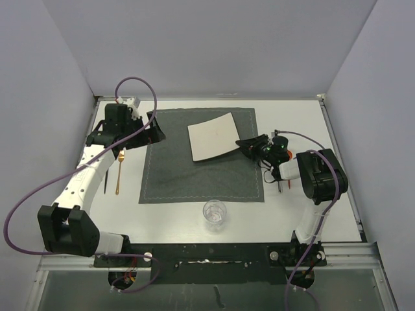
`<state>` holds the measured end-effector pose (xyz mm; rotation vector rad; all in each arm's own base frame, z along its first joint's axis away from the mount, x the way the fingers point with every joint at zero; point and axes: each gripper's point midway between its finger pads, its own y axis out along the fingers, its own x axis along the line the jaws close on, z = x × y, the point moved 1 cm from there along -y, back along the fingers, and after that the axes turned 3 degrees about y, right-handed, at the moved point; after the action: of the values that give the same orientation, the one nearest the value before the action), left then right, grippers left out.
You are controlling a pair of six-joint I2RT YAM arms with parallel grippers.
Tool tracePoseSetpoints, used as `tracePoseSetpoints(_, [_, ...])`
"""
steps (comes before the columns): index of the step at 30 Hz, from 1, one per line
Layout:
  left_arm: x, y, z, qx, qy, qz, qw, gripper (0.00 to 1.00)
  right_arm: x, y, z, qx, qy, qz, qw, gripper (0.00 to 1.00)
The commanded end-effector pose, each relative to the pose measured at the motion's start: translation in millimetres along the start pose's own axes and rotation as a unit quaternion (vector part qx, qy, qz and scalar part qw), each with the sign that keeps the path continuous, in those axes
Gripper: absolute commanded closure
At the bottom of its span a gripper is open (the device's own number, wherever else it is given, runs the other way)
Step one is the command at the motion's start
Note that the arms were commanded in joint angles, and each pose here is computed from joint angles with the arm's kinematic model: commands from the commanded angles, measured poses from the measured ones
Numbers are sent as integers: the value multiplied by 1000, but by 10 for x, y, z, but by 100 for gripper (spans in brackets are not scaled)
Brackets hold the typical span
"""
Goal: Set the dinner table for one person
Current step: Place the plate on the napkin.
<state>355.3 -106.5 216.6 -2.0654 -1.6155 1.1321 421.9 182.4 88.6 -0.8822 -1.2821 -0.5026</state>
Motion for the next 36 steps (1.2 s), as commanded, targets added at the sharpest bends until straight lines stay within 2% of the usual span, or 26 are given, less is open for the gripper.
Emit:
tracePoseSetpoints(1, [-84,-150,-166,-41,17,14,999,2,1193,-173,16,-12,-80,-177,981,100])
tracePoseSetpoints(25, [-77,-68,-129,-31,19,20,999,2,1331,-162,-4,-32,-55,-213,975,100])
tracePoseSetpoints(36, [-61,-30,-74,-24,18,22,999,2,1228,-21,133,-39,-43,-223,973,100])
